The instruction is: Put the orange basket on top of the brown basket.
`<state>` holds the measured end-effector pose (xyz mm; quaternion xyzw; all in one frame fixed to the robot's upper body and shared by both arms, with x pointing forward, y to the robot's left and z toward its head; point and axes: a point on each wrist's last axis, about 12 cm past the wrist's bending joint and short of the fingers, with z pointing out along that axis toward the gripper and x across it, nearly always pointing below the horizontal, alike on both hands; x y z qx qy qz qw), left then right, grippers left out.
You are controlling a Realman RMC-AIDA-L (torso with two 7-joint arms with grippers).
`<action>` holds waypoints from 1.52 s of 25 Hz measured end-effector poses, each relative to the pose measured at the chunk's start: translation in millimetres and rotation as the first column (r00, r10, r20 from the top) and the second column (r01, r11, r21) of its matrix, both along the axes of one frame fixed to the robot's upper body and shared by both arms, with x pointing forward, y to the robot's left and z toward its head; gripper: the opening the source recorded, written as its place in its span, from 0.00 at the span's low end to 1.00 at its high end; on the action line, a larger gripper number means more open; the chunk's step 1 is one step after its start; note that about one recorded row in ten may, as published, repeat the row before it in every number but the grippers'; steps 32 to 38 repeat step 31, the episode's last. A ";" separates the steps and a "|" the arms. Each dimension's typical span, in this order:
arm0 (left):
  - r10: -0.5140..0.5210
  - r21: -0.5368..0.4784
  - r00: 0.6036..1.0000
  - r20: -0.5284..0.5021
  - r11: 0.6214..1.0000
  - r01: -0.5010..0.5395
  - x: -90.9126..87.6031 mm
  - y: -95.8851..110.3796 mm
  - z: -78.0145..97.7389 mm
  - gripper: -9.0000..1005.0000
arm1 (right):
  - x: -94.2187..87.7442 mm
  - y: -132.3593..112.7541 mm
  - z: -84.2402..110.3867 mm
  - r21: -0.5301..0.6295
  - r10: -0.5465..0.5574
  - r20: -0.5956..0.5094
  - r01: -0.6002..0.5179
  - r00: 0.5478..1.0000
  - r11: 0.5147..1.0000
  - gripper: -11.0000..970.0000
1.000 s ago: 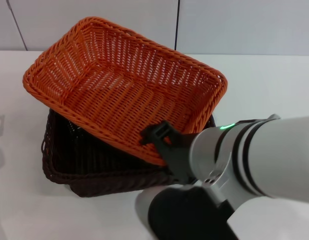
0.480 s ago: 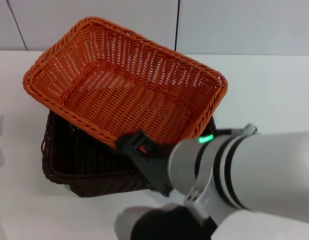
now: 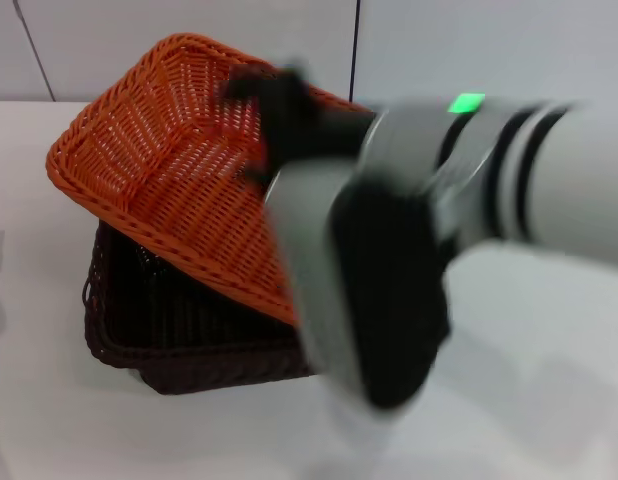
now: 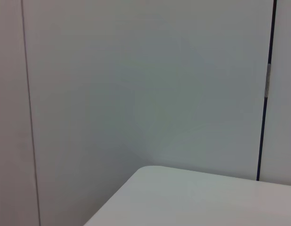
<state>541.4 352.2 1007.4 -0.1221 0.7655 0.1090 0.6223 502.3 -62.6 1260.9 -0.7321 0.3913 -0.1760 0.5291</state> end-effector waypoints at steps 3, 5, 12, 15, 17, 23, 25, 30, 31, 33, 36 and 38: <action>0.002 0.001 1.000 0.008 1.000 -0.002 -0.2 0.3 0.9 0.79 | 9.2 -14.8 8.0 0.163 -0.072 0.018 0.068 0.997 0.984 0.66; 0.007 0.006 1.000 0.031 1.000 -0.007 -1.6 1.2 3.0 0.79 | 14.9 -46.9 15.4 0.461 -0.206 0.006 0.180 0.979 0.869 0.66; 0.006 0.009 0.995 0.096 1.000 -0.007 -2.8 -0.6 9.8 0.79 | -12.9 -137.2 -43.9 0.840 -0.400 -0.238 0.395 0.885 0.372 0.66; 0.015 -0.008 0.990 0.139 1.000 -0.014 -2.7 0.3 14.0 0.79 | -19.9 -173.0 -94.2 0.865 -0.450 -0.352 0.469 0.821 0.177 0.66; 0.016 -0.005 0.990 0.144 1.000 -0.016 -3.0 0.7 14.4 0.79 | -23.9 -188.4 -112.2 0.876 -0.477 -0.384 0.475 0.791 0.081 0.66; 0.021 0.009 0.987 0.157 1.000 -0.023 -5.7 3.8 15.5 0.79 | -63.9 -252.0 -168.5 0.930 -0.673 -0.368 0.267 0.642 -0.254 0.66; 0.024 0.014 0.986 0.163 1.000 -0.027 -6.1 4.7 16.3 0.79 | -75.9 -261.6 -179.7 0.936 -0.727 -0.350 0.185 0.591 -0.300 0.66; 0.028 0.027 0.986 0.167 0.999 -0.033 -5.4 6.7 17.3 0.79 | -81.7 -265.3 -194.8 0.929 -0.765 -0.365 0.151 0.531 -0.339 0.66; 0.028 0.027 0.986 0.167 0.999 -0.033 -5.4 6.7 17.3 0.79 | -82.7 -265.2 -196.8 0.930 -0.770 -0.363 0.147 0.524 -0.338 0.66; 0.028 0.027 0.986 0.167 0.999 -0.033 -5.4 6.7 17.3 0.79 | -82.7 -265.2 -196.8 0.930 -0.770 -0.363 0.147 0.524 -0.338 0.66; 0.028 0.027 0.986 0.167 0.999 -0.033 -5.4 6.7 17.3 0.79 | -82.7 -265.2 -196.8 0.930 -0.770 -0.363 0.147 0.524 -0.338 0.66; 0.028 0.027 0.986 0.167 0.999 -0.033 -5.4 6.7 17.3 0.79 | -82.7 -265.2 -196.8 0.930 -0.770 -0.363 0.147 0.524 -0.338 0.66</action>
